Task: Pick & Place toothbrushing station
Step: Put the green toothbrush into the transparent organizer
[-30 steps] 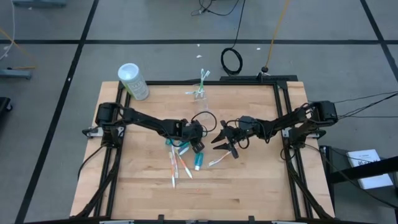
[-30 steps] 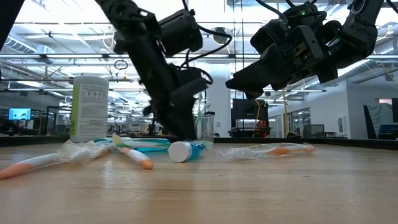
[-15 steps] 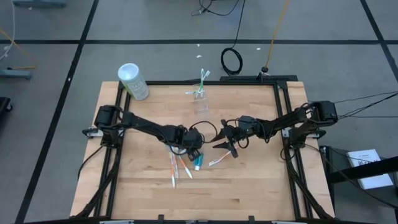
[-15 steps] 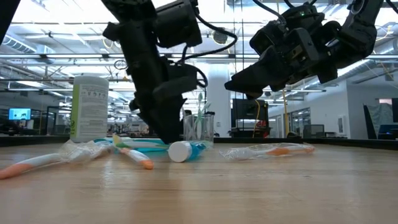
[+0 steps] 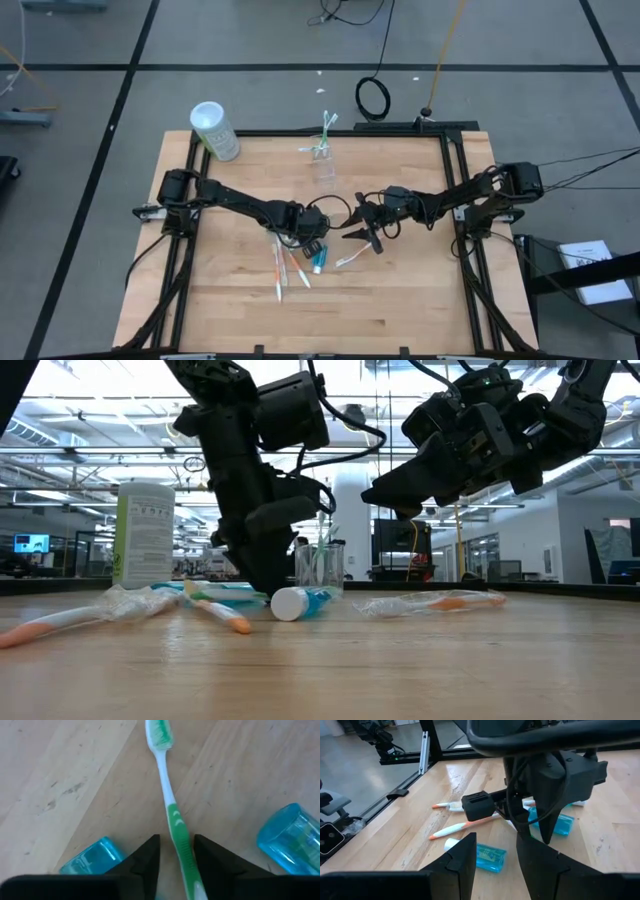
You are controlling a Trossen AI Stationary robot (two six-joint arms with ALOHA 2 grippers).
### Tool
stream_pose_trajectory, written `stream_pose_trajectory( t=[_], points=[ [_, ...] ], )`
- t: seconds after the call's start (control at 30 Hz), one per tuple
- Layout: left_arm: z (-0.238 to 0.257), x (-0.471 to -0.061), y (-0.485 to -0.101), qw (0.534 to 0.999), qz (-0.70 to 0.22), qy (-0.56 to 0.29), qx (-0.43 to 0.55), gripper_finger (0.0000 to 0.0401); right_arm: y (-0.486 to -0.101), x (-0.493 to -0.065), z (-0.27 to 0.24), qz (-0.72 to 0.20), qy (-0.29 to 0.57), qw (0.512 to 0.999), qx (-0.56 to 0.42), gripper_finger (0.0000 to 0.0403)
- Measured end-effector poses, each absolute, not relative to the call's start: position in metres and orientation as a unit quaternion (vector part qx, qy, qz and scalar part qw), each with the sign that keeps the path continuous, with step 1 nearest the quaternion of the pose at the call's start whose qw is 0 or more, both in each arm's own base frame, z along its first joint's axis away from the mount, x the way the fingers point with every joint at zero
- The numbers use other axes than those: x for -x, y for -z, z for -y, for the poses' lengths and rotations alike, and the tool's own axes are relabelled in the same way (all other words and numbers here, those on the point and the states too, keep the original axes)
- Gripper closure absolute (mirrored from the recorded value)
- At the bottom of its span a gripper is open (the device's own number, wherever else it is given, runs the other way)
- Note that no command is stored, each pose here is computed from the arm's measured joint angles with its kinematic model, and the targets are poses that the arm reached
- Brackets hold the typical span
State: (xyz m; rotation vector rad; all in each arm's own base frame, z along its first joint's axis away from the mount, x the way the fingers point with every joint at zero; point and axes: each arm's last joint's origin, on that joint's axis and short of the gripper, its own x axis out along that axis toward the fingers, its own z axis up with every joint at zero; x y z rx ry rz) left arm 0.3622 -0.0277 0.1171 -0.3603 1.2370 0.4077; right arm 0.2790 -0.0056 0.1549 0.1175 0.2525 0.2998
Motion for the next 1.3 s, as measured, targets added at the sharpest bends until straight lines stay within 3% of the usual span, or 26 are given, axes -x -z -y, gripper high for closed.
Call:
stream_pose_trajectory(
  t=[0.23,0.57,1.03,1.3],
  points=[
    [0.024,-0.361,-0.116,0.770,-0.585,-0.172,0.190,0.0385,-0.155,-0.279,0.006,-0.125,-0.149,0.979,-0.058,0.0271],
    [0.020,-0.356,-0.145,0.799,-0.551,-0.177,0.161,0.0390,-0.165,-0.274,0.005,-0.128,-0.148,0.979,-0.059,0.0271],
    [0.010,-0.325,-0.272,0.922,-0.328,-0.202,0.028,0.0390,-0.191,-0.244,0.004,-0.191,-0.106,0.974,-0.064,0.0271],
    [-0.009,-0.326,-0.248,0.971,-0.195,-0.134,0.016,0.0390,-0.190,-0.246,0.010,-0.185,-0.020,0.982,-0.043,0.0271]
  ],
)
